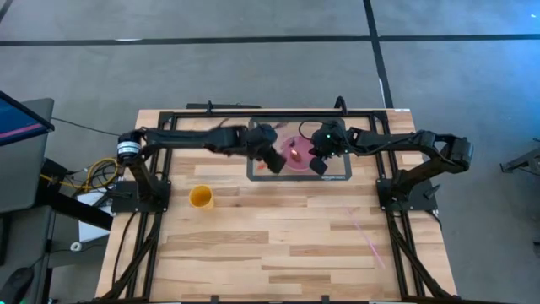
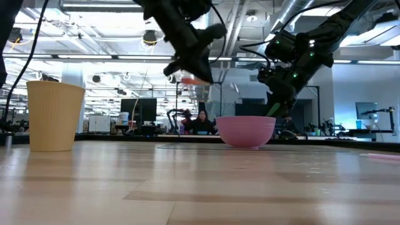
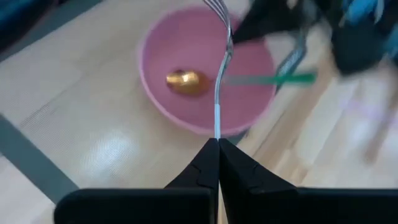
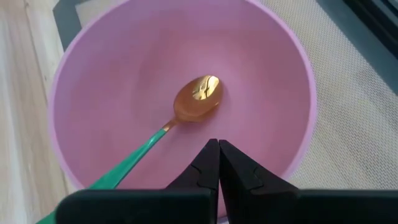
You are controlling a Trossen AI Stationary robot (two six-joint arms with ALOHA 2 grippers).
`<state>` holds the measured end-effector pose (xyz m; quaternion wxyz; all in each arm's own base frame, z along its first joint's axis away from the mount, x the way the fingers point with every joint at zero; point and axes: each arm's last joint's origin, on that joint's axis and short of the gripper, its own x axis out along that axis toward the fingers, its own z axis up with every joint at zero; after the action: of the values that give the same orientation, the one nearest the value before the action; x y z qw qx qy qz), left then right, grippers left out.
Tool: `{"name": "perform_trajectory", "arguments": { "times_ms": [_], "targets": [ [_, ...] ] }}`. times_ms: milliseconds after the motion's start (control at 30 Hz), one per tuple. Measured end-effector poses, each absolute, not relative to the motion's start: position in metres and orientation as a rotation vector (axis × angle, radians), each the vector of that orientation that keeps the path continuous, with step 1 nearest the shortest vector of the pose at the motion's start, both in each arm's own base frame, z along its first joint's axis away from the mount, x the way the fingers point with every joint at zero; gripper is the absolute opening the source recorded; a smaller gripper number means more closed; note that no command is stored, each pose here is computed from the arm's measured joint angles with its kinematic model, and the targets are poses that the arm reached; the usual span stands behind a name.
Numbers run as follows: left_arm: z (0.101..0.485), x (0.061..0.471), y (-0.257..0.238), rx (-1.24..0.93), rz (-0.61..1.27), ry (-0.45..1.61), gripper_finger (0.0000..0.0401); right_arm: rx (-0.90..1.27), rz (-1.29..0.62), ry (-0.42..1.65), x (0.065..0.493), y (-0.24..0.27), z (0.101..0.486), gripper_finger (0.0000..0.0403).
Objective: Pick & Place Utensil
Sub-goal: Put the orange fork into the pink bowl
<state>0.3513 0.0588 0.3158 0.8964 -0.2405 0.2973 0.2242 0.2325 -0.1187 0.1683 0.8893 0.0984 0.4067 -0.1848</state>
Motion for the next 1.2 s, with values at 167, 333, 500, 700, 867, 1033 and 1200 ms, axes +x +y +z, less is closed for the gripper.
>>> {"name": "perform_trajectory", "arguments": {
  "times_ms": [167,333,500,700,867,1033,1200],
  "targets": [
    [0.333,0.349,0.084,-0.683,0.398,0.592,0.0003,0.203,-0.385,0.834,0.233,-0.119,0.169,0.0],
    [0.306,0.36,0.1,-0.865,0.352,0.683,0.0003,0.203,-0.385,0.834,0.233,-0.119,0.169,0.0],
    [0.285,0.38,0.11,-1.04,0.259,0.759,0.0003,0.202,-0.386,0.828,0.234,-0.119,0.169,0.0],
    [0.275,0.394,0.124,-1.254,0.203,0.796,0.0003,0.191,-0.387,0.793,0.236,-0.12,0.172,0.0],
    [0.274,0.392,0.138,-1.442,0.236,0.794,0.0003,0.171,-0.354,0.733,0.243,-0.116,0.176,0.0],
    [0.277,0.386,0.151,-1.605,0.299,0.762,0.0003,0.161,-0.29,0.714,0.248,-0.108,0.177,0.0],
    [0.278,0.386,0.149,-1.71,0.304,0.769,0.0003,0.142,-0.277,0.667,0.252,-0.106,0.18,0.0]
  ]
}}
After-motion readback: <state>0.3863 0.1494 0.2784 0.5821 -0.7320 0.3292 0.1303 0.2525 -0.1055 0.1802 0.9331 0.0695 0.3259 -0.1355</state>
